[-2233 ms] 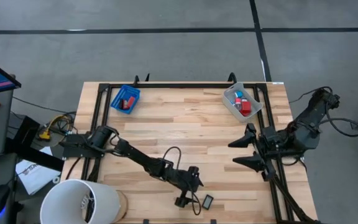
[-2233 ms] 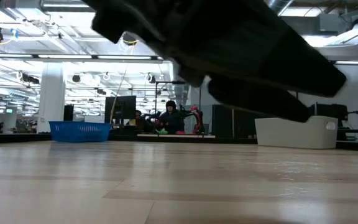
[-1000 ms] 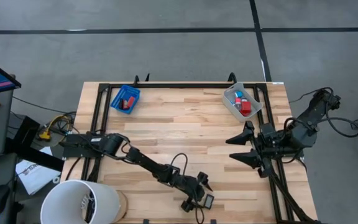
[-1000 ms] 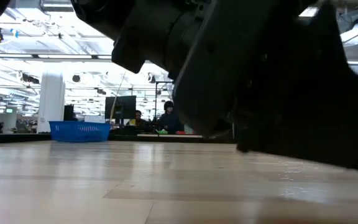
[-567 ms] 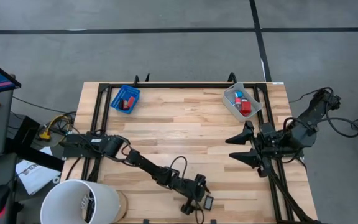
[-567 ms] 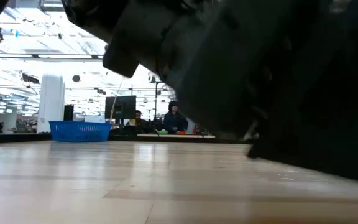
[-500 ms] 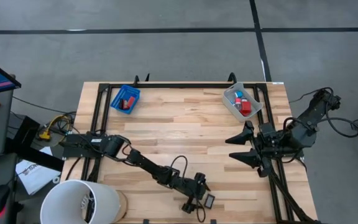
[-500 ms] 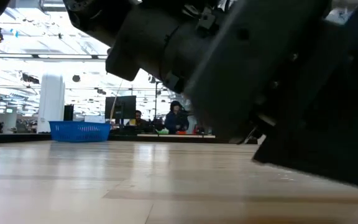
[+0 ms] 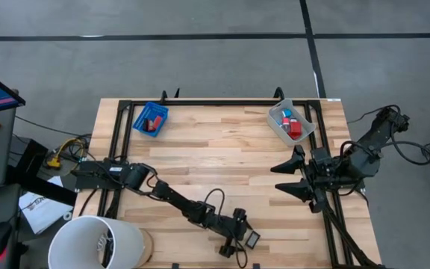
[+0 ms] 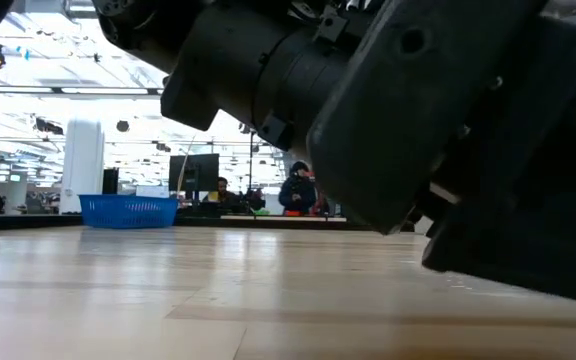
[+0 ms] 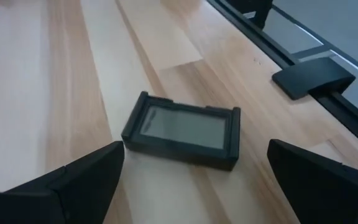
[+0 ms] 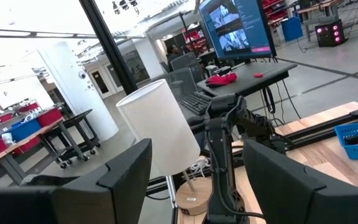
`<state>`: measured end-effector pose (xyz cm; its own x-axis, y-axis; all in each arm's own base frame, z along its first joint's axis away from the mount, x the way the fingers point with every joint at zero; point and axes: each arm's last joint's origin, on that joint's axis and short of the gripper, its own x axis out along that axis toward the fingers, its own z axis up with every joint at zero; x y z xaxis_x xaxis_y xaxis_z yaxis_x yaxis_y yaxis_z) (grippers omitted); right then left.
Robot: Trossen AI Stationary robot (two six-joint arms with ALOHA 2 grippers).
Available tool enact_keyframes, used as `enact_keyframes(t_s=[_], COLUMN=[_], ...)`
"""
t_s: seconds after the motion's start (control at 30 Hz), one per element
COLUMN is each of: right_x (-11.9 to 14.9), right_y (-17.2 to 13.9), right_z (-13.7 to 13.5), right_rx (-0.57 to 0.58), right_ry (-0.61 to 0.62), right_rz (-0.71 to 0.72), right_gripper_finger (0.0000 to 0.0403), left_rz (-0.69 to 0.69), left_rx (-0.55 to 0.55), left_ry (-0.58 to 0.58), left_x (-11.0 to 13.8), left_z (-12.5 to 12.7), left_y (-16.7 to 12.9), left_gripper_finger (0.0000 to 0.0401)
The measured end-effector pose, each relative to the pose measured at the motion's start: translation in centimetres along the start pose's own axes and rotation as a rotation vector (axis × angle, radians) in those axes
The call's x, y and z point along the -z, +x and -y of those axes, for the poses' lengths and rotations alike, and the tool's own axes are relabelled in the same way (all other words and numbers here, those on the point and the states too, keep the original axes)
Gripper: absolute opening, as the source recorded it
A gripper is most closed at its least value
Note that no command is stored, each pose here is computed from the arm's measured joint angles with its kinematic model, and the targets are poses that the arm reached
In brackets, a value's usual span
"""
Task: Pick & Place Office items
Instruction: Put the black clock into the blue bin
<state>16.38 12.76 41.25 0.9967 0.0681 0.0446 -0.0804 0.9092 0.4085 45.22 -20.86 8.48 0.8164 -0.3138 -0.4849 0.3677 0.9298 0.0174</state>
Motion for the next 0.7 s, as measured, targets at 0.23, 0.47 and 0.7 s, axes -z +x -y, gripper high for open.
enact_keyframes(t_s=[0.23,0.47,0.7], right_x=[0.0,0.0,0.0], right_y=[0.0,0.0,0.0], right_z=[0.0,0.0,0.0], right_rx=[0.000,-0.002,-0.003], right_ry=[0.000,0.011,0.011], right_rz=[0.000,0.004,0.002], right_gripper_finger=[0.0245,0.0245,0.0245], left_rz=[0.020,0.031,0.060], left_rx=[-0.013,0.025,0.044], left_ry=[0.006,0.049,0.046], left_x=[0.1,0.7,1.2], left_z=[-1.1,-1.3,-1.2], left_y=[0.3,0.8,1.4], left_gripper_finger=[0.0392,0.0392,0.0392])
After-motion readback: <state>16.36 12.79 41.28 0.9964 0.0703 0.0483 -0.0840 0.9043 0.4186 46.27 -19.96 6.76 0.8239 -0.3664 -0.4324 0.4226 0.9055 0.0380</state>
